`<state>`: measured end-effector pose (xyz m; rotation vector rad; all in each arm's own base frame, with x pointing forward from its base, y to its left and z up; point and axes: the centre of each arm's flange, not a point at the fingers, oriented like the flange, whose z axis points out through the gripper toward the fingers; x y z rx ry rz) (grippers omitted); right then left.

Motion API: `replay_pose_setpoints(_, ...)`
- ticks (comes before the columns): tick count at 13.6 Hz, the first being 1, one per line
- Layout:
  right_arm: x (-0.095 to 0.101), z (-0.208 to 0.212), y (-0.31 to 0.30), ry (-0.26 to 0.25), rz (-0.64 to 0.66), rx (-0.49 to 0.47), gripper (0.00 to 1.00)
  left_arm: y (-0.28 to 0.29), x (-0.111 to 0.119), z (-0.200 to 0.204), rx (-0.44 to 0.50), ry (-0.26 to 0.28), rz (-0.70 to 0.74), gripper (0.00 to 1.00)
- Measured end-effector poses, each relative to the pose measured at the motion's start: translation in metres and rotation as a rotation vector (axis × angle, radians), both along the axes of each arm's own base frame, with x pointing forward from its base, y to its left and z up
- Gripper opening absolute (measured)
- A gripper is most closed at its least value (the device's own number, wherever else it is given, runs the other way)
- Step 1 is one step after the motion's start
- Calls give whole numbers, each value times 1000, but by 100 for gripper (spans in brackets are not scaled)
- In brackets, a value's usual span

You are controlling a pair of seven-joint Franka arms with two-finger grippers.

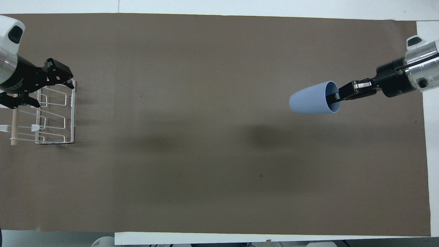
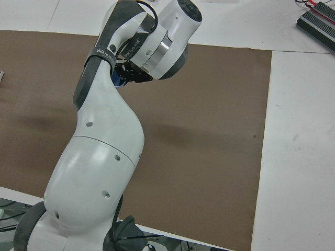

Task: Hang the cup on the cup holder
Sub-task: 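Lift the cup with the right gripper while the left gripper approaches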

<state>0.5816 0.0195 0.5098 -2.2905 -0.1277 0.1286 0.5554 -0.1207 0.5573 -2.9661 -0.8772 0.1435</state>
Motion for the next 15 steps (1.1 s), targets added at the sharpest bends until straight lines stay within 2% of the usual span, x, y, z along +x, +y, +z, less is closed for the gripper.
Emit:
replay_pose_setpoints(3, 6, 15, 42, 18, -53, 200, 5, -57, -16, -9, 3, -18, 205, 100)
replay_pose_setpoints(6, 9, 13, 105, 23, -110, 351, 5, -106, -28, -8, -6, -63, 346, 100)
replay_pose_setpoints(9, -7, -9, 176, 85, -209, 497, 5, -137, -37, 6, -29, -92, 425, 100)
replay_pose_setpoints(12, -18, -28, 190, 153, -270, 570, 5, -145, -30, 28, -66, -125, 479, 100)
replay_pose_setpoints(15, -18, -32, 181, 162, -296, 579, 5, -144, -15, 33, -88, -152, 507, 100)
